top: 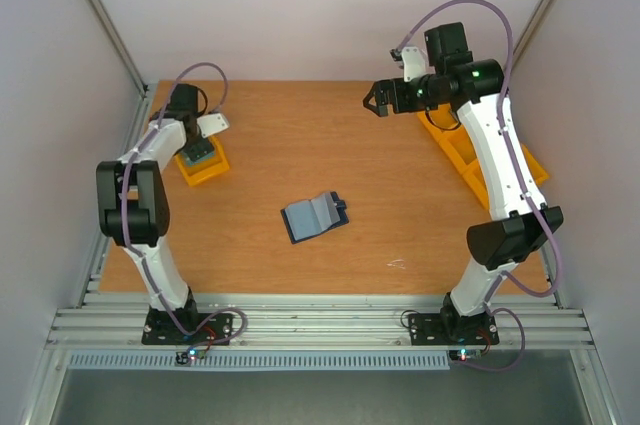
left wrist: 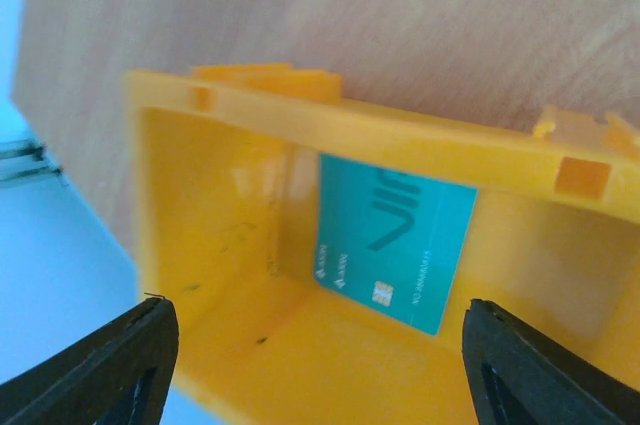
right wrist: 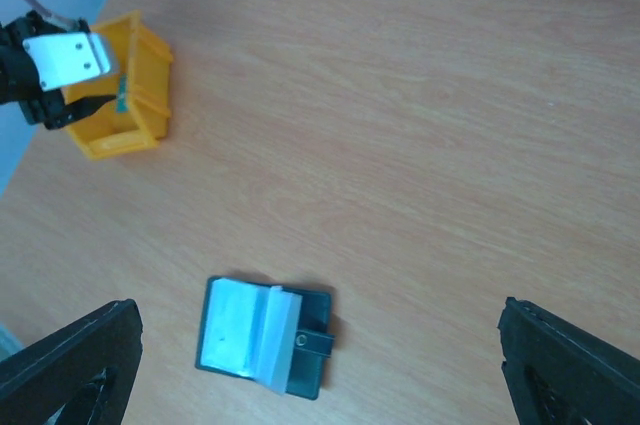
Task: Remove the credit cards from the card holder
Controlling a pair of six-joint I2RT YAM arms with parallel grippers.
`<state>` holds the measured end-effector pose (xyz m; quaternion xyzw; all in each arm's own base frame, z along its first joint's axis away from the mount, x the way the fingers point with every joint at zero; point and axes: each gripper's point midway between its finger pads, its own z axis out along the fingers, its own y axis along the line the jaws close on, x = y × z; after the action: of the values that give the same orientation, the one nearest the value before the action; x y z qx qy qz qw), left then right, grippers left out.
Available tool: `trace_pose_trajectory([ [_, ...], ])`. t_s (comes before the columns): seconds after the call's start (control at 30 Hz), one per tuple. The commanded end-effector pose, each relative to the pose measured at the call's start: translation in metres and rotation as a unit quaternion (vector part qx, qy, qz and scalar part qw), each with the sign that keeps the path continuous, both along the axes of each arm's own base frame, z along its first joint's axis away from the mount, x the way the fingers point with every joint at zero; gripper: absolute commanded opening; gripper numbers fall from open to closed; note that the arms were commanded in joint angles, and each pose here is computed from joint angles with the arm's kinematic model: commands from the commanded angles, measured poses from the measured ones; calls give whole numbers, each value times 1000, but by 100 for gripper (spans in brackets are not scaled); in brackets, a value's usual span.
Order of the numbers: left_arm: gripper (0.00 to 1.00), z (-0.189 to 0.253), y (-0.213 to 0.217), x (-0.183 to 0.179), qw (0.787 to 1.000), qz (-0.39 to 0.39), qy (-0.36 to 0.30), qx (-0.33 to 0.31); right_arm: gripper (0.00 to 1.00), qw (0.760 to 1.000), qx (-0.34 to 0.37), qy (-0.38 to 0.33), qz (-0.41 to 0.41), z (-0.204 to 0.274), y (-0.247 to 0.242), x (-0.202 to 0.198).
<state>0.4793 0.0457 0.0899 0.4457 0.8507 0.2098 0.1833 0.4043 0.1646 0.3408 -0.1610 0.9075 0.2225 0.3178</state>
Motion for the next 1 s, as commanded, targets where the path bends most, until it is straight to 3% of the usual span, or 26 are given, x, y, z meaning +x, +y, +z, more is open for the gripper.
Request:
trace_pose_trajectory([
  [0.0,79,83,-6,5,993,55,-89,-63,96,997,62,2,38,15,16,-16],
  [0.17,81,154,-29,-21,976,92,-125,-151,87,993,92,59,37,-14,36,-21],
  [0.37,83,187,-88,-68,947,119,-82,-286,84,995,-37,87,45,-80,77,-37],
  [0.43,86,188,-109,-85,933,122,-56,-334,84,990,-86,93,59,-103,96,-48],
  [0.57,92,177,-130,-113,882,195,-4,-430,86,980,-123,122,98,-149,134,-72],
  [0.7,93,157,-134,-133,842,259,21,-473,87,967,-160,154,122,-196,161,-95],
  [0.97,93,119,-126,-164,823,310,26,-475,92,944,-250,189,103,-271,169,-102],
])
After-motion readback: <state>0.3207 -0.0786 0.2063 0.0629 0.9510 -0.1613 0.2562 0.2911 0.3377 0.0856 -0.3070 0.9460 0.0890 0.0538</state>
